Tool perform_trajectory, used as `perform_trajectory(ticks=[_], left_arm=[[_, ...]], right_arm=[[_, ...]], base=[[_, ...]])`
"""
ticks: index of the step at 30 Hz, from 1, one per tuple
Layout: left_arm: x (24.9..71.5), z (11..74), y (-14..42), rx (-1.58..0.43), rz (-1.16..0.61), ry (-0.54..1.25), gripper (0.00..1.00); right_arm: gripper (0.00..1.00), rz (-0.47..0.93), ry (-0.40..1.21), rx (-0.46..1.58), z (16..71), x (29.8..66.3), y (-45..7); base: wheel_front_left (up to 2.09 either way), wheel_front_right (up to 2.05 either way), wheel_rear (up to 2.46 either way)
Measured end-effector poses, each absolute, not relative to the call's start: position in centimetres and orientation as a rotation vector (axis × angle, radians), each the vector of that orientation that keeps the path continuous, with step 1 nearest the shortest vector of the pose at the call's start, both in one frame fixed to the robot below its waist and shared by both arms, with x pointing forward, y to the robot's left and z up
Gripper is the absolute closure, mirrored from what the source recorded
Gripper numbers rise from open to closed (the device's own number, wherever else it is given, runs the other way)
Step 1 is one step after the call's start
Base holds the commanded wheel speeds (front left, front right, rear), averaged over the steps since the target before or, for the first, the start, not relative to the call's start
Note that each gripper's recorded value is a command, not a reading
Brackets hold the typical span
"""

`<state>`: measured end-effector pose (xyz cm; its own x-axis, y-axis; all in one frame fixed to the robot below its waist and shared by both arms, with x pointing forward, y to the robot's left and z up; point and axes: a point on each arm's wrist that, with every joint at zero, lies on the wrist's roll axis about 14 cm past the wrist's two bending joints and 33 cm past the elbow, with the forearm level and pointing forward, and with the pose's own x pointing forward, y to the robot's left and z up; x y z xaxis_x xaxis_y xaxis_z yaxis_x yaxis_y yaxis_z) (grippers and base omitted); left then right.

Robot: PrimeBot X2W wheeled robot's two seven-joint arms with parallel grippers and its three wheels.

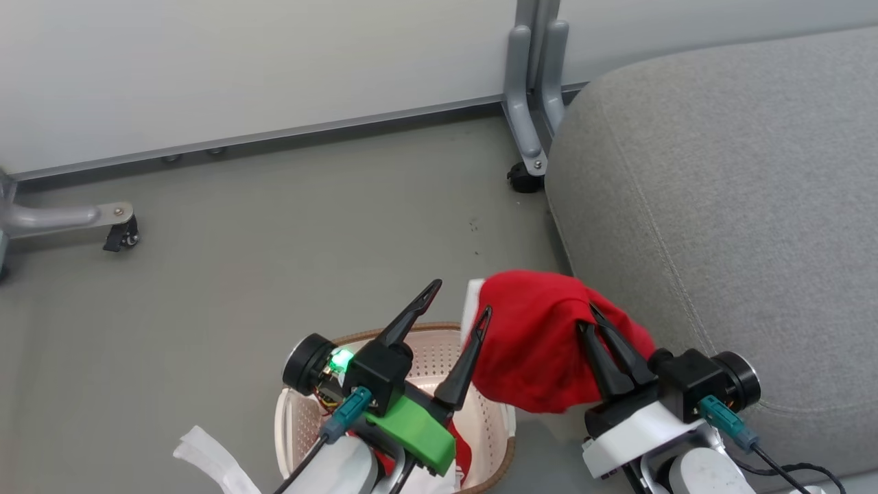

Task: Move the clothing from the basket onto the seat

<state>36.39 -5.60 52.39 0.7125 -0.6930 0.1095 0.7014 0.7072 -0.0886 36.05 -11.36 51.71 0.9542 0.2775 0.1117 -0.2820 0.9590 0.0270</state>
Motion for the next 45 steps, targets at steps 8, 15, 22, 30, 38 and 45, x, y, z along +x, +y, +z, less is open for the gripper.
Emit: perform_trajectory(ticks=[8,15,22,30,38,45], left_arm=[[36.5,51.6,-8.9,-0.125,-0.888,-0.055,0.00],[36.1,51.5,-12.9,-0.124,-1.029,-0.060,0.00],[34.4,51.2,-17.6,-0.142,-1.206,-0.042,0.00],[34.1,48.6,-19.9,-0.172,-1.303,0.029,0.00],[34.5,45.9,-20.2,-0.151,-1.332,0.072,0.00],[35.8,45.1,-20.1,-0.152,-1.320,0.066,0.00]], right_arm=[[1.00,0.150,-0.152,0.034,53.2,35.7,-15.5],[1.00,-0.006,-0.175,0.014,54.2,33.7,-19.9],[1.00,-0.215,-0.154,-0.029,54.1,30.2,-25.6],[1.00,-0.320,-0.112,-0.045,53.5,29.2,-28.4],[1.00,-0.411,-0.169,0.001,54.9,30.7,-32.1],[1.00,-0.433,-0.266,-0.096,58.7,36.3,-35.6]], base=[[0.00,0.00,0.00],[0.00,0.00,0.00],[0.00,0.00,0.00],[0.00,0.00,0.00],[0.00,0.00,0.00],[0.00,0.00,0.00]])
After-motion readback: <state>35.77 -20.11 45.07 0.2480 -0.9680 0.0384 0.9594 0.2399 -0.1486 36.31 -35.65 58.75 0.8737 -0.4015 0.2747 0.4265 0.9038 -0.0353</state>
